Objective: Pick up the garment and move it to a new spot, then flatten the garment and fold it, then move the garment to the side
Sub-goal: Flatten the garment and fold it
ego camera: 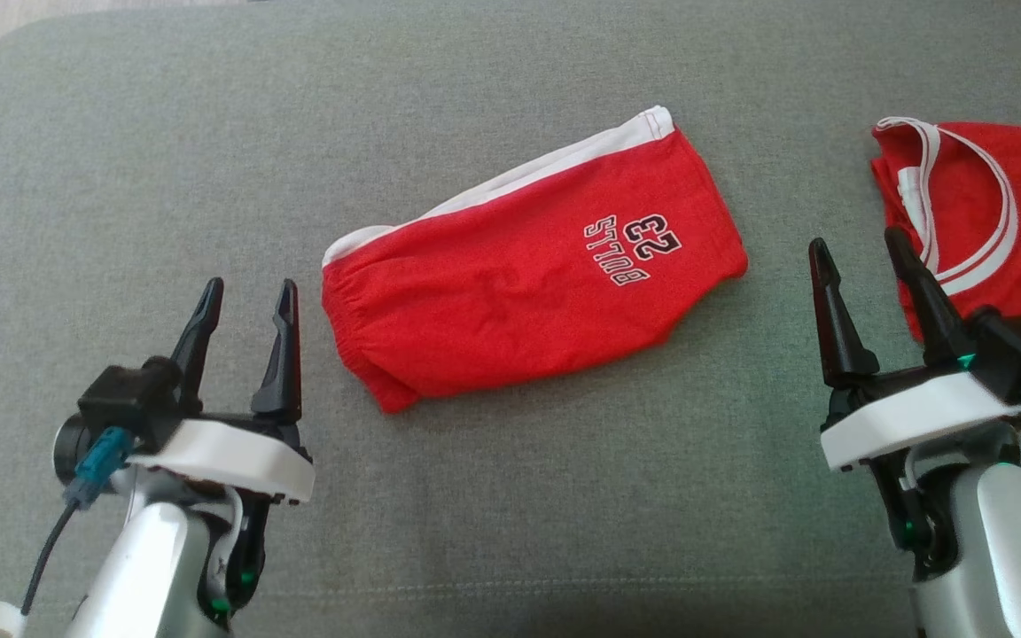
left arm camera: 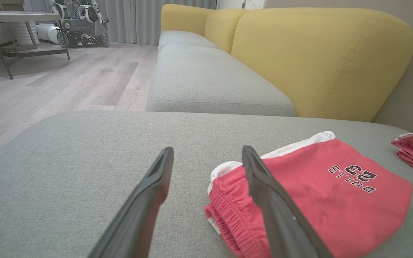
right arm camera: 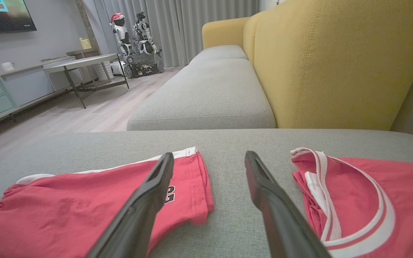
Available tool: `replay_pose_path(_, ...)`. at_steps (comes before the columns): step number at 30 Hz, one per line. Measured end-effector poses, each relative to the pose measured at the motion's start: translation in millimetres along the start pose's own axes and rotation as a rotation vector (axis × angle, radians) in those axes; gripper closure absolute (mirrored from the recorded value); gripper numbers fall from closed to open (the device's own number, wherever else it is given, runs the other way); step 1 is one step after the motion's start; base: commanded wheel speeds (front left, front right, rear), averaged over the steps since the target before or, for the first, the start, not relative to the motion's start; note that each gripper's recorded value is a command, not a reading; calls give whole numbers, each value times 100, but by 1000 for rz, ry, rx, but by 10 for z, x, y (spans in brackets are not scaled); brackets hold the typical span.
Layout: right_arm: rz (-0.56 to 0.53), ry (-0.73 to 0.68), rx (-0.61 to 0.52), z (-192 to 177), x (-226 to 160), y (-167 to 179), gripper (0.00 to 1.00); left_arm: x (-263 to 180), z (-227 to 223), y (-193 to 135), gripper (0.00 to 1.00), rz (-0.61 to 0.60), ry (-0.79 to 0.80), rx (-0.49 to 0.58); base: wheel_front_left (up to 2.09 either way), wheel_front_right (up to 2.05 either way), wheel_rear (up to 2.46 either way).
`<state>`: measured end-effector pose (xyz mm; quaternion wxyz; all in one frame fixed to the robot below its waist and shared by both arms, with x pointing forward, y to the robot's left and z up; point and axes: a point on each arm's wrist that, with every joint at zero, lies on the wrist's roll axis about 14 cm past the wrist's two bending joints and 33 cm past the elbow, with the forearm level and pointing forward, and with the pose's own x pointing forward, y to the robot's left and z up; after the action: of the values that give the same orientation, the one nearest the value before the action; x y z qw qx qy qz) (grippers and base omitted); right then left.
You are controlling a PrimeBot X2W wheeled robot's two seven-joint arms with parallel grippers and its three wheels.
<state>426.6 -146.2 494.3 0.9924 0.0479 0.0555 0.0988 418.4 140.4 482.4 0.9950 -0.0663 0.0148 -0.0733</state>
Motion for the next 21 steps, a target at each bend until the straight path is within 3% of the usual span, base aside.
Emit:
replay_pose_path(14,4,24,21,-74,25,10,0,-35,-28,14,0,4,11,0,0,0,0)
replay_pose_path(21,52,58,-23,-96,546,1,0,34,-62,129,0,32,18,2,0,0,0)
